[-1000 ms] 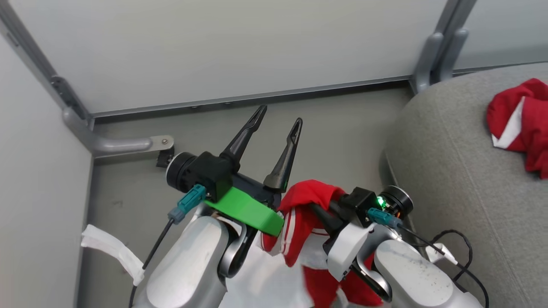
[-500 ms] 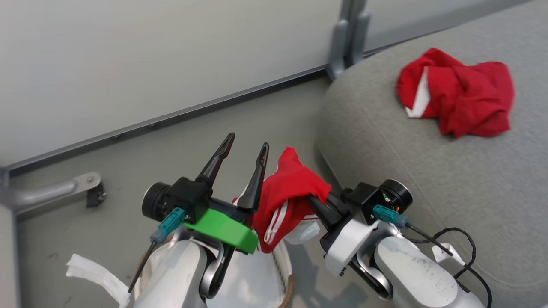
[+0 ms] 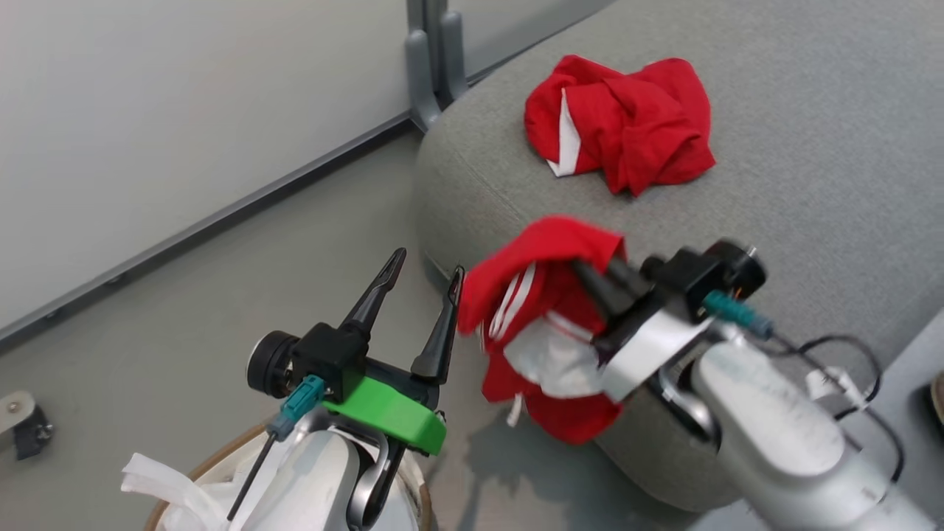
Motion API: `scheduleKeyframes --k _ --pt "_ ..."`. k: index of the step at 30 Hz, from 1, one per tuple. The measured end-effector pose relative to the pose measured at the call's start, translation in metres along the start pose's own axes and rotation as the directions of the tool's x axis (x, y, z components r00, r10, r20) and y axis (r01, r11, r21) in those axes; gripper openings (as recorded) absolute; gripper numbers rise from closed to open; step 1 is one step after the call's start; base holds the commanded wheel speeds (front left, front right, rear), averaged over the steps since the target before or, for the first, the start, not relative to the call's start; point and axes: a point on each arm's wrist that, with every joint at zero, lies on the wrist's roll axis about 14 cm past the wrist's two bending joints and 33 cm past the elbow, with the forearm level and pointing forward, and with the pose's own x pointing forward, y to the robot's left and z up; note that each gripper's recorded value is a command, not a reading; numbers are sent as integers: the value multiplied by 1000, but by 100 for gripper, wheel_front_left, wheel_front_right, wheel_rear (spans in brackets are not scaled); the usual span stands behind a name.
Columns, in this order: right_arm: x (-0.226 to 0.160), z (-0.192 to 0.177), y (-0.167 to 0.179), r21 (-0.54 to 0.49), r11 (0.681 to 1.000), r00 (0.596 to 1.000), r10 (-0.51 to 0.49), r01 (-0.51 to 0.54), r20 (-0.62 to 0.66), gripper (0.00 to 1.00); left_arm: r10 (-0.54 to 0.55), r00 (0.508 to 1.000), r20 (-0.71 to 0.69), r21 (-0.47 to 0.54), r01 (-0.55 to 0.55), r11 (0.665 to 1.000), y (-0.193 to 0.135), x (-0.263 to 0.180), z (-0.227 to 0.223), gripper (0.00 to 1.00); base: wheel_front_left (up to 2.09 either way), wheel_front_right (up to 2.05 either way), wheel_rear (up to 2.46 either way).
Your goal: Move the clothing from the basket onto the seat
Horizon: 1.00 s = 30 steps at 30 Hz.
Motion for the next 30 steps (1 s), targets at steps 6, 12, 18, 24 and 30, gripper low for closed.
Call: scheduleKeyframes --k 6,12,18,24,30 --pt "19 46 -63 -211 975 996 -51 65 71 0 -40 998 -43 -40 38 998 -3 7 -24 100 0 0 0" --pt "49 93 -125 -433 891 989 -90 134 119 0 -60 997 -53 -62 57 996 9 17 -39 100 0 0 0" --pt "76 110 -182 -570 796 979 -170 204 114 0 -43 996 -72 -82 37 996 32 20 -56 100 0 0 0" --pt "95 90 -225 -608 750 960 -270 260 77 0 -10 996 -90 -102 1 995 56 18 -73 100 0 0 0" --pt "110 33 -246 -574 766 936 -352 288 0 0 34 994 -104 -111 -46 993 83 13 -90 100 0 0 0"
